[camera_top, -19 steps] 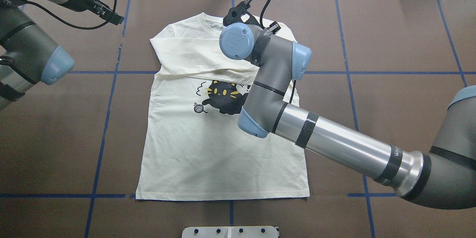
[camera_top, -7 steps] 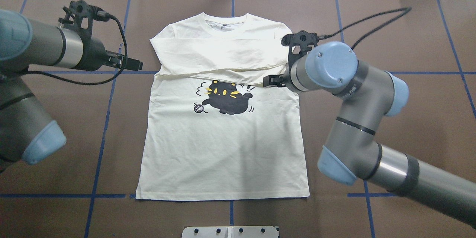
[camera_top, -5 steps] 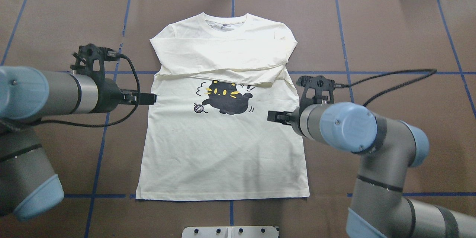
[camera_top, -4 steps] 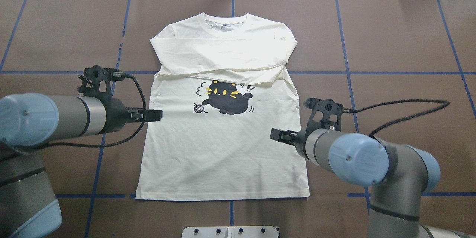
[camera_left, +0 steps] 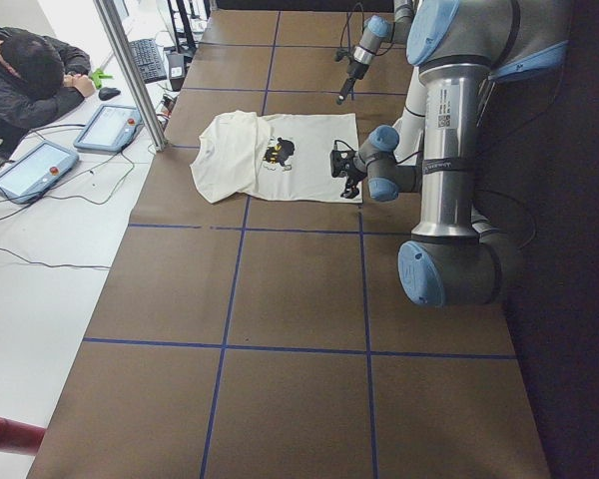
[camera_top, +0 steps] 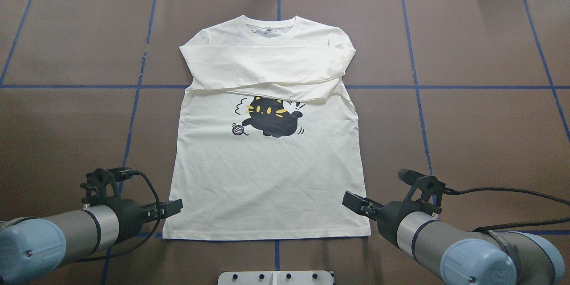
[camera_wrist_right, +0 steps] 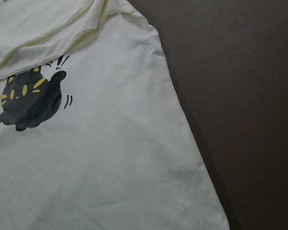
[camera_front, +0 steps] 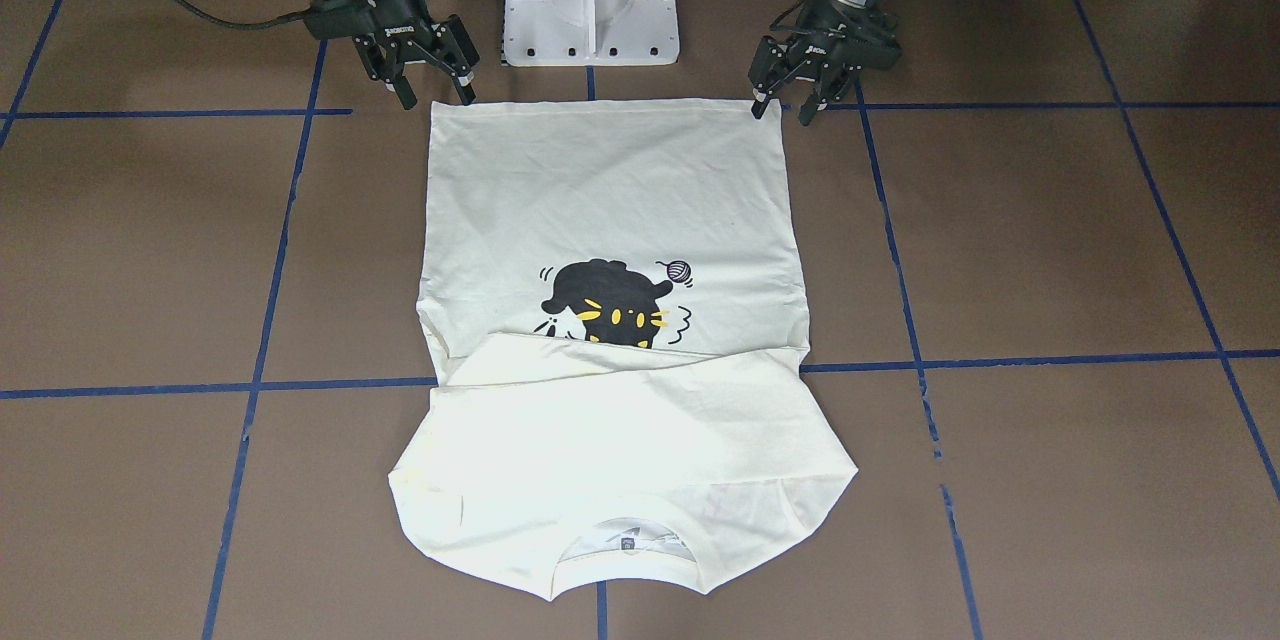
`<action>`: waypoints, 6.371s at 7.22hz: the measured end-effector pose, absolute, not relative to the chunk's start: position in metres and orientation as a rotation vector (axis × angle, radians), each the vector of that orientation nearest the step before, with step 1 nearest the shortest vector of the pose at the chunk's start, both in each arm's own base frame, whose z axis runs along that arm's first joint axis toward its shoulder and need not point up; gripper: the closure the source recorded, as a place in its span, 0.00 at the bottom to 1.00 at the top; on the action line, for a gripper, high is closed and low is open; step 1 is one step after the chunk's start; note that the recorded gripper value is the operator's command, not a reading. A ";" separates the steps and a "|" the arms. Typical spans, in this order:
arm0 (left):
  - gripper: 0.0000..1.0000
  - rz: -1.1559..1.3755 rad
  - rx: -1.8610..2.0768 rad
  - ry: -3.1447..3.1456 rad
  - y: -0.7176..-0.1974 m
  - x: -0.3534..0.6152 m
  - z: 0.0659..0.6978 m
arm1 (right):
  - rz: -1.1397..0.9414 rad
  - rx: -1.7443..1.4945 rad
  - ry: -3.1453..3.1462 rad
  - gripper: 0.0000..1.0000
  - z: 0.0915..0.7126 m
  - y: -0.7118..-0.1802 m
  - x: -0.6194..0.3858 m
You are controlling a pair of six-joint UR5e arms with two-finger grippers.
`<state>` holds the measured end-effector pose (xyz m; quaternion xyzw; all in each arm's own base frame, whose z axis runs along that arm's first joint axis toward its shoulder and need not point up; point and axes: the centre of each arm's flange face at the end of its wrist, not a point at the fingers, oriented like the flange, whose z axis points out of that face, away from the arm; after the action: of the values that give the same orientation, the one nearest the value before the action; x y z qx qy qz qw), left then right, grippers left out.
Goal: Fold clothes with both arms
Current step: 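Move both grippers down to the shirt hem corners nearest the robot, then grasp the hem corners with the left and right grippers, then lift the hem with both grippers and fold it over toward the collar, then release the hem and raise both grippers off the folded shirt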
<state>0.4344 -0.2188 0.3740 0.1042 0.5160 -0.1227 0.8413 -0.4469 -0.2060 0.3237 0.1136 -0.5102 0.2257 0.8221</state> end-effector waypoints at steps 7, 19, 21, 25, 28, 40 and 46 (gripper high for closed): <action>0.43 -0.312 0.135 1.022 -0.188 0.460 0.392 | 0.490 0.246 -1.074 0.02 0.332 -0.205 -0.450; 1.00 -0.295 0.130 1.068 -0.183 0.464 0.370 | 0.602 0.190 -0.960 0.36 0.367 -0.170 -0.484; 1.00 -0.295 0.129 1.071 -0.183 0.464 0.368 | 0.603 0.169 -0.948 0.46 0.371 -0.154 -0.491; 1.00 -0.295 0.129 1.074 -0.183 0.465 0.367 | 0.637 0.152 -0.960 1.00 0.371 -0.140 -0.496; 1.00 -0.290 0.127 1.099 -0.184 0.459 0.353 | 0.646 0.188 -0.980 1.00 0.354 -0.143 -0.484; 1.00 -0.102 0.367 0.925 -0.378 0.288 0.167 | 0.636 0.236 -0.860 1.00 0.165 -0.398 -0.350; 1.00 -0.123 0.392 0.811 -0.516 0.395 0.296 | 0.645 0.285 -0.828 1.00 0.250 -0.546 -0.479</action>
<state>0.3949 -0.5159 0.2960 0.1893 0.3916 -0.0593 0.8985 -0.4792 -0.5464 0.2505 0.1355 -0.3941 0.3069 0.8557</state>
